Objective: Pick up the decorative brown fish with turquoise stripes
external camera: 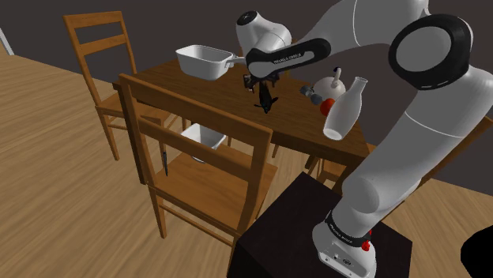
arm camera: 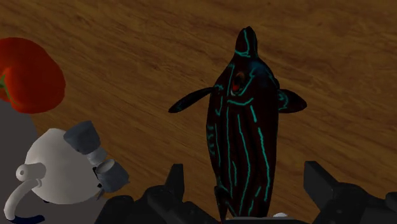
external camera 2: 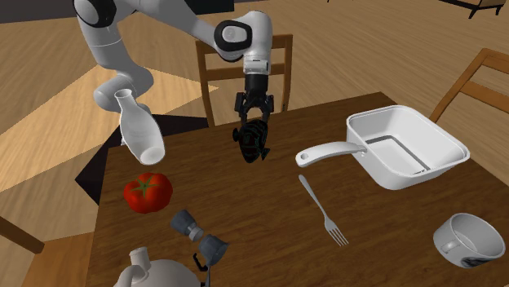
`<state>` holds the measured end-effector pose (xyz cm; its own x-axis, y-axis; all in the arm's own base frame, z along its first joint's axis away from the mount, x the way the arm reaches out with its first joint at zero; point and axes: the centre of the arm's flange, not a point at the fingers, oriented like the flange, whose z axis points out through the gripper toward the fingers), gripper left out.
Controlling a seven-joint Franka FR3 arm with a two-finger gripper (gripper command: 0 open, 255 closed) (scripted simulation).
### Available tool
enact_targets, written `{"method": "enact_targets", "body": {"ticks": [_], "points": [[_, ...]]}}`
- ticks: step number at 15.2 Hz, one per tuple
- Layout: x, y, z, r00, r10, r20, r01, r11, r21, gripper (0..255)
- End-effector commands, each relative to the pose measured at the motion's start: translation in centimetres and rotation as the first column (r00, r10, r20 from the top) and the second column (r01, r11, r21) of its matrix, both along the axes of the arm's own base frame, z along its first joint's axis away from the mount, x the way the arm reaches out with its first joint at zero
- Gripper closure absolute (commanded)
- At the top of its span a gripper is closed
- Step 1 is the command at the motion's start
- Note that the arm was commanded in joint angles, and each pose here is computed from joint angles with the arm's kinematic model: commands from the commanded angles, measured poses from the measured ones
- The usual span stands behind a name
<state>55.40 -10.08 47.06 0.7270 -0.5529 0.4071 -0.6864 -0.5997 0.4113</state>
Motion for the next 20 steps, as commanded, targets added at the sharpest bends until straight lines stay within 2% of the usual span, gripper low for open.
{"method": "enact_targets", "body": {"ticks": [1,3,4,13,20], "points": [[0.0,-0.1,-1.4,1.0,0.0,0.001,0.0,1.0,0.0,0],[0.0,-0.1,-1.4,1.0,0.0,0.001,0.0,1.0,0.0,0],[0.0,0.0,-1.4,1.0,0.0,0.0,0.0,1.0,0.0,255],[0.0,-0.1,-1.4,1.0,0.0,0.001,0.0,1.0,0.0,255],[0.0,-0.1,2.3,1.0,0.0,0.001,0.0,1.0,0.0,255]]}}
